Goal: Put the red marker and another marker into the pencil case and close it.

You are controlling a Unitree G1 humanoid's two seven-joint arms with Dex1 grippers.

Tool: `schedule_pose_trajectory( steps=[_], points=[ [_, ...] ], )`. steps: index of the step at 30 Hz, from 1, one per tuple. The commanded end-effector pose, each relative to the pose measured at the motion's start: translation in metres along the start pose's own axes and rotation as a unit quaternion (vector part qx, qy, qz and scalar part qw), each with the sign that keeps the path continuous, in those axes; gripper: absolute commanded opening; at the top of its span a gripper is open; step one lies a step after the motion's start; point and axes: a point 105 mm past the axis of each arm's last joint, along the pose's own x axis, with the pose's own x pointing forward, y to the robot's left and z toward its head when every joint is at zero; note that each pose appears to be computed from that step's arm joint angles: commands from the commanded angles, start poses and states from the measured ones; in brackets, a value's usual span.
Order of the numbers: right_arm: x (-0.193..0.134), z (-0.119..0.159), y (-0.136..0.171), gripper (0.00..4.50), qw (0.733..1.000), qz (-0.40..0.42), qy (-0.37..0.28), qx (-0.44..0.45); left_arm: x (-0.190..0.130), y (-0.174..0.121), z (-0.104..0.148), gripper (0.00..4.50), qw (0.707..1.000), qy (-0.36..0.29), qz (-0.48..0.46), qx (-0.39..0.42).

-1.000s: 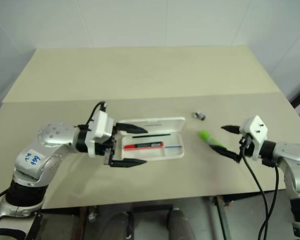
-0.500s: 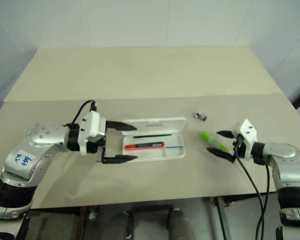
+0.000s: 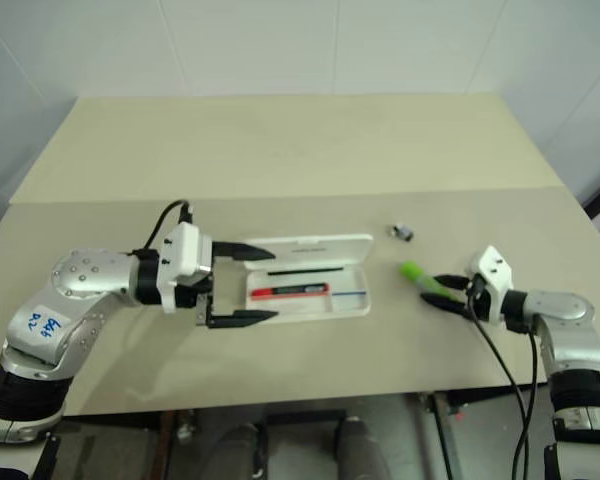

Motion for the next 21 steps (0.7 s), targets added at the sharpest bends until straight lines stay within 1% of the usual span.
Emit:
schedule_pose_trajectory(
  steps=[1,4,7,10,13,16,19,21],
  points=[
    [-0.001,-0.006,0.007,1.11,1.000,0.011,0.012,0.011,-0.004,0.004,0.012,4.50,1.000,-0.013,0.010,0.022],
    [-0.001,-0.005,0.009,1.11,1.000,0.013,0.012,0.011,-0.006,0.004,0.011,4.50,1.000,-0.010,0.010,0.024],
    [-0.002,-0.001,0.006,1.11,1.000,-0.003,0.011,0.003,-0.008,0.005,0.008,4.50,1.000,-0.004,0.011,0.024],
    [-0.007,0.024,0.006,1.11,1.000,0.001,-0.016,-0.025,-0.019,0.006,-0.005,4.50,1.000,0.011,0.020,0.021],
    [-0.011,0.047,0.016,1.11,0.998,0.020,-0.037,-0.047,-0.029,0.002,-0.014,4.50,0.999,0.023,0.018,0.022],
    [-0.013,0.064,0.028,1.11,0.996,0.041,-0.048,-0.056,-0.036,0.001,-0.015,4.50,0.999,0.021,0.023,0.027],
    [-0.014,0.083,0.046,1.11,0.993,0.076,-0.064,-0.066,-0.040,-0.001,-0.017,4.50,0.999,0.022,0.028,0.027],
    [-0.013,0.090,0.055,1.11,0.991,0.091,-0.069,-0.063,-0.042,-0.003,-0.018,4.50,0.999,0.024,0.028,0.028]
  ],
)
